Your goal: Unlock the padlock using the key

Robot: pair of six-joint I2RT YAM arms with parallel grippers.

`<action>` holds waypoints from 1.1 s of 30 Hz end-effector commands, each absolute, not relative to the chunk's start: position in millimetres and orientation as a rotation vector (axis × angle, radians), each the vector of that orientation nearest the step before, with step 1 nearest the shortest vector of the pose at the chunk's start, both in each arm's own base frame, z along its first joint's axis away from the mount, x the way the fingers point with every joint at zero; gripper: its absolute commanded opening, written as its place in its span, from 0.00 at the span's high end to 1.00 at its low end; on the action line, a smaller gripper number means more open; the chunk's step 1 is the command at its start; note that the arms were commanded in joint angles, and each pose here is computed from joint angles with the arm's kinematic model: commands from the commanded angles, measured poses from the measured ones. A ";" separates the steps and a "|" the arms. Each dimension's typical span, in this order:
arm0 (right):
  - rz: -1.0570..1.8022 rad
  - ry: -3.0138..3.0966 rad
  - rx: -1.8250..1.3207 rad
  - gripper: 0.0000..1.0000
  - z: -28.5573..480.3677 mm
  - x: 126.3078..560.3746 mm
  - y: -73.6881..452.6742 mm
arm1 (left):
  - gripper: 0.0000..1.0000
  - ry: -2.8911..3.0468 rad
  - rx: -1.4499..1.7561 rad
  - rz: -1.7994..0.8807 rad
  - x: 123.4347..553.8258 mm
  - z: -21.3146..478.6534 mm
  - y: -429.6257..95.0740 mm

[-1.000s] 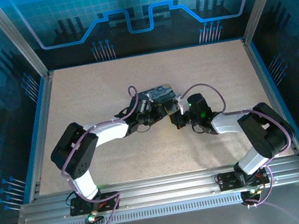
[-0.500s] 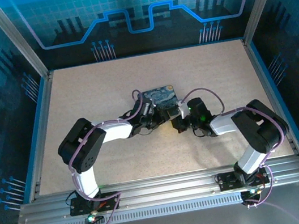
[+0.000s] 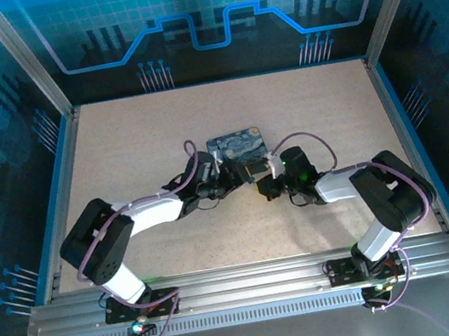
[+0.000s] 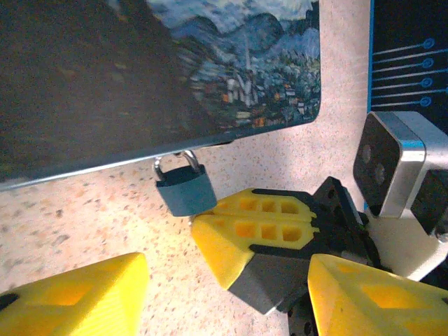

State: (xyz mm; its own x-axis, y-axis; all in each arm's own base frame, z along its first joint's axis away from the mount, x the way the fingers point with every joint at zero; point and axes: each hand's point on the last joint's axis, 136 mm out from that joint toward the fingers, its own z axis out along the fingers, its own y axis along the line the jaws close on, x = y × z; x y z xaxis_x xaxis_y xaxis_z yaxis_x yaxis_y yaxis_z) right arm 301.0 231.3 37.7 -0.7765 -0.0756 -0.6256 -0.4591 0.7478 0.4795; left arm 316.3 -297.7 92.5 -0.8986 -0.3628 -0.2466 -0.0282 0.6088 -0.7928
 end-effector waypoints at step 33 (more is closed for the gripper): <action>1.032 2.642 -0.100 1.00 57.9 281.6 253.2 | 0.54 2.221 -0.722 -1.609 332.9 57.8 -305.5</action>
